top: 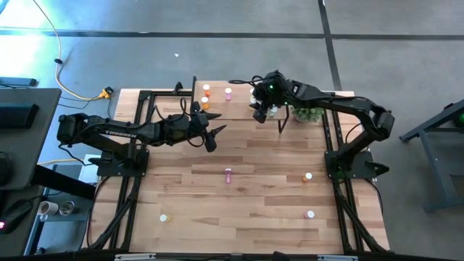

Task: Pick and place medicine bottles onto shelf by color
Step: Put the top yellow pill bottle on the shelf aligned with the other yellow pill bottle, then put the yellow pill bottle on the shelf aligned with the other yellow pill bottles

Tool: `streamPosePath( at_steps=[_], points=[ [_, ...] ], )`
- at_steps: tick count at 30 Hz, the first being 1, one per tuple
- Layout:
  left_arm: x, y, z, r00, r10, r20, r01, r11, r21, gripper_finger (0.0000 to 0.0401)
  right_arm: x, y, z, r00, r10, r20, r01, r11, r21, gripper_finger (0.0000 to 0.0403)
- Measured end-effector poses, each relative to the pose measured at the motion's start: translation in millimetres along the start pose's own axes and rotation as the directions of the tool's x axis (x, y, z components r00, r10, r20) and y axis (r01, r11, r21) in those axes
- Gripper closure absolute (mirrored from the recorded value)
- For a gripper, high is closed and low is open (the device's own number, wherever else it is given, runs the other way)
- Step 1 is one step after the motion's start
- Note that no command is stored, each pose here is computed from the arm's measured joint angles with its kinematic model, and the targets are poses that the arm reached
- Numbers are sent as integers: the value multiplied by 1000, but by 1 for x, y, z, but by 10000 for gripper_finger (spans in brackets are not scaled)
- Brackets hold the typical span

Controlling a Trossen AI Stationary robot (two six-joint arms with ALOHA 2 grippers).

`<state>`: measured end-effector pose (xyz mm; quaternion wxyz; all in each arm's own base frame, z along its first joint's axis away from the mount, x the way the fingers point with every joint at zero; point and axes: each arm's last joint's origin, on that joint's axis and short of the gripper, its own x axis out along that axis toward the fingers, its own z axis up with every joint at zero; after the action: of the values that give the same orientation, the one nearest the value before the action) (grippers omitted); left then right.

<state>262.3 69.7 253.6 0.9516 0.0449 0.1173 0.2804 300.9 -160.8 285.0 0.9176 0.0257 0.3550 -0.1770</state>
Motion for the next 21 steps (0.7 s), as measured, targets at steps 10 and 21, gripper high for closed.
streamPosePath(
  at_steps=[10, 21],
  points=[
    [0, 0, 0, 1000, 0, 0, 0, 1000, 0, 192, -2, 4, 5, 1000, 8, 15, -8, 1000, -12, 207],
    [0, 0, 0, 1000, 0, 0, 0, 1000, 2, 192, -19, 1, 26, 999, -1, 43, 2, 1000, -21, 205]
  ],
)
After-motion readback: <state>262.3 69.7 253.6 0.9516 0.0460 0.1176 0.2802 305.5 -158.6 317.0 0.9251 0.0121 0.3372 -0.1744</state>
